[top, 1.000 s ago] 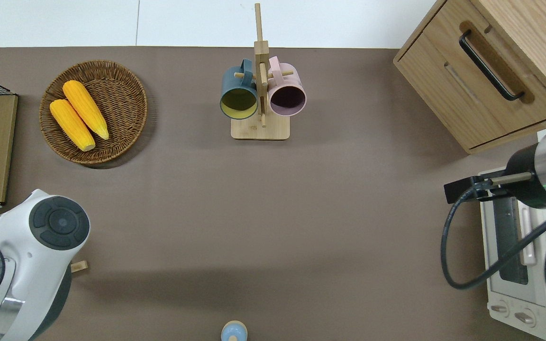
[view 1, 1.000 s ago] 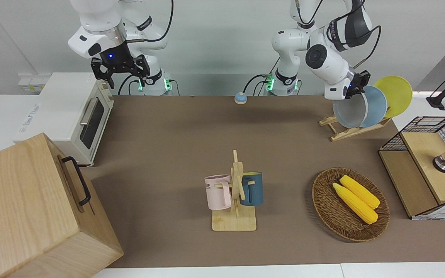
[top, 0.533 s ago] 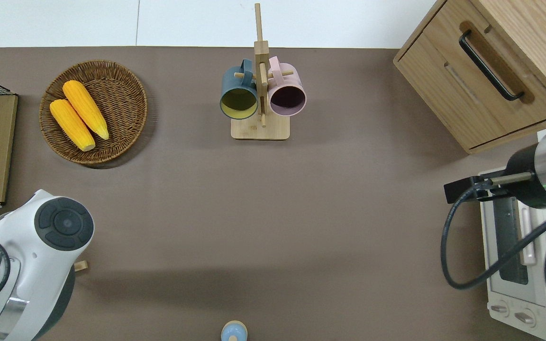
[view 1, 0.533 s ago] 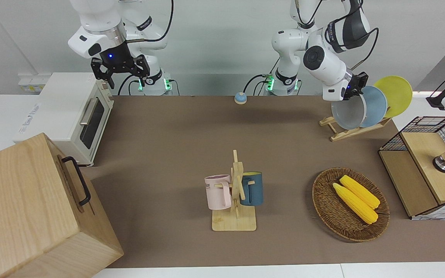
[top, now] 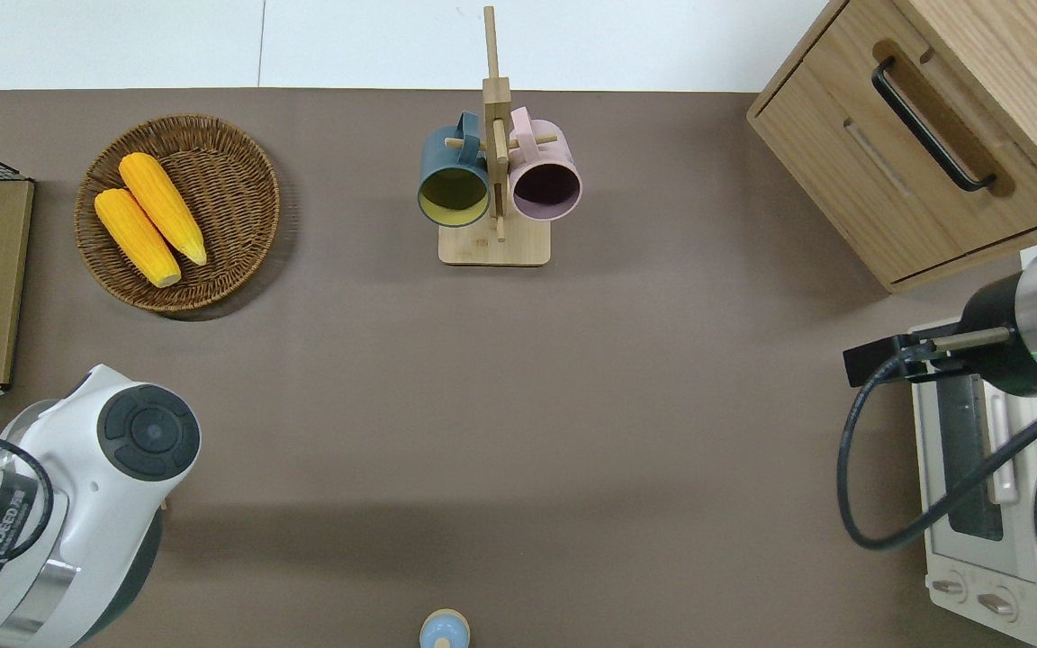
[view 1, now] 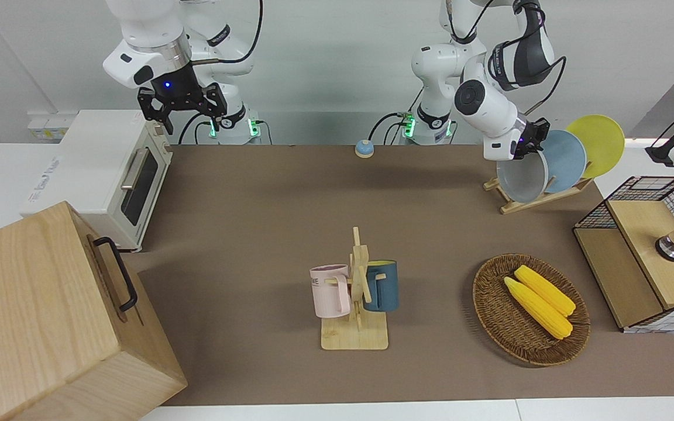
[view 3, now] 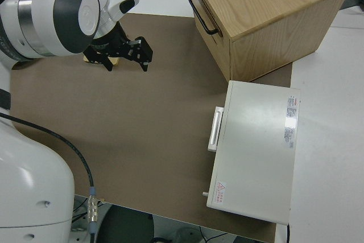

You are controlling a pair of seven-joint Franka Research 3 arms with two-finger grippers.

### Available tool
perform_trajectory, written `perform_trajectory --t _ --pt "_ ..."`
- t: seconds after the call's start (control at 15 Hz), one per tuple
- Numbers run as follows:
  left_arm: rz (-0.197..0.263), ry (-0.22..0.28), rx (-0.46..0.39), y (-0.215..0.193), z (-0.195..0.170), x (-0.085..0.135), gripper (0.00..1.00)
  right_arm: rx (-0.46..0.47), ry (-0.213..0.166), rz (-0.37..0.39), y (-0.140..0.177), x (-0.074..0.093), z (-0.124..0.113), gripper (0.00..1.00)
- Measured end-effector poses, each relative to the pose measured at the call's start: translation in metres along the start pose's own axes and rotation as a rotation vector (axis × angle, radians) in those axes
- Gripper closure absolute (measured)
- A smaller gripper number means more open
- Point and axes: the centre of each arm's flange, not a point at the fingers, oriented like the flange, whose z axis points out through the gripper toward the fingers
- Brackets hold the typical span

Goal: Pick gray plate from table and place it on lower plate rack with left arm

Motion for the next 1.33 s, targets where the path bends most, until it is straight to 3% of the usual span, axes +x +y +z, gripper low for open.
perform_trajectory --t 0.53,0.8,1.13,1.33 --pt "-0.003 -0.012 0.000 0.014 0.012 -0.003 0.90 0.000 0.000 0.000 0.000 0.000 0.000 0.01" --pt "0.004 -0.015 0.002 0.017 0.014 -0.003 0.55 0.000 0.000 0.000 0.000 0.000 0.000 0.01" --pt "0.013 -0.020 0.004 0.021 0.016 -0.002 0.03 0.000 0.000 0.000 0.000 0.000 0.000 0.01" --pt "0.003 -0.014 -0.006 0.018 0.012 0.001 0.00 0.000 0.000 0.000 0.000 0.000 0.000 0.01"
